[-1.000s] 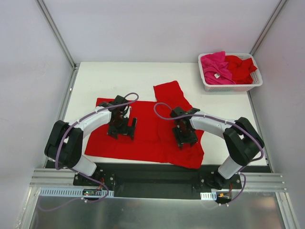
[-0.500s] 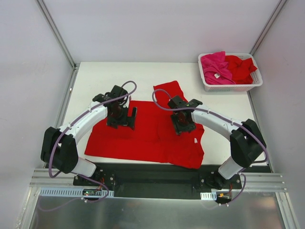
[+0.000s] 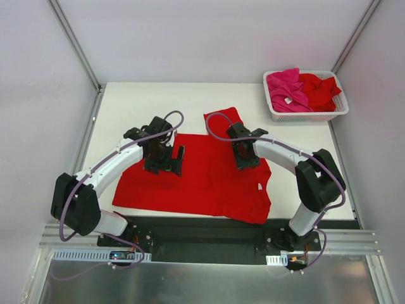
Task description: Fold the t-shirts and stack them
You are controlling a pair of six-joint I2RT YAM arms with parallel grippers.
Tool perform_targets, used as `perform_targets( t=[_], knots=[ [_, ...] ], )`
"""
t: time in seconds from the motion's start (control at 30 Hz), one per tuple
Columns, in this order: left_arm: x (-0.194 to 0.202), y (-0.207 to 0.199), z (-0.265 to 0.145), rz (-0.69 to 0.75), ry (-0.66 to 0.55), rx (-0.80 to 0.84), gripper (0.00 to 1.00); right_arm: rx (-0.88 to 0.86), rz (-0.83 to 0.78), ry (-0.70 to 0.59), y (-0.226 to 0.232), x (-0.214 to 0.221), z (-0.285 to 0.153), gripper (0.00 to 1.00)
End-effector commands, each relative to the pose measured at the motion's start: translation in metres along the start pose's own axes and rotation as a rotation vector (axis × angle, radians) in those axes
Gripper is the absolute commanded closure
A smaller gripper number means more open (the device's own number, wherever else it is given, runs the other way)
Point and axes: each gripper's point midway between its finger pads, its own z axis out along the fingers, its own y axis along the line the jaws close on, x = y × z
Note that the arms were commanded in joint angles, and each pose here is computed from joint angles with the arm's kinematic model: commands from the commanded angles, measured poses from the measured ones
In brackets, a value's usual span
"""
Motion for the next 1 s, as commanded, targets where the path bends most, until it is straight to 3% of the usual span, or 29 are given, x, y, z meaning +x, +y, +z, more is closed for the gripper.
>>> perform_targets(
  t=[0.0, 0.27, 0.73, 0.87, 0.97],
  knots=[
    [0.013, -0.007, -0.006, -0.012, 0.015, 0.025, 0.01, -0.030, 0.109, -0.064, -0.007, -0.026, 0.000, 0.55],
    [0.021, -0.010, -0.004, -0.001, 0.034, 0.028, 0.01, -0.153, 0.228, -0.075, -0.003, -0.041, 0.013, 0.55],
    [0.022, -0.011, -0.003, 0.000, 0.045, 0.019, 0.01, -0.186, 0.230, -0.036, 0.004, -0.044, 0.027, 0.56],
    [0.024, -0.010, -0.001, 0.001, 0.052, 0.014, 0.01, -0.178, 0.231, -0.043, 0.002, -0.046, 0.026, 0.74],
    [0.024, -0.011, 0.000, 0.002, 0.056, 0.013, 0.01, -0.178, 0.231, -0.056, 0.001, -0.050, 0.021, 0.80]
  ],
)
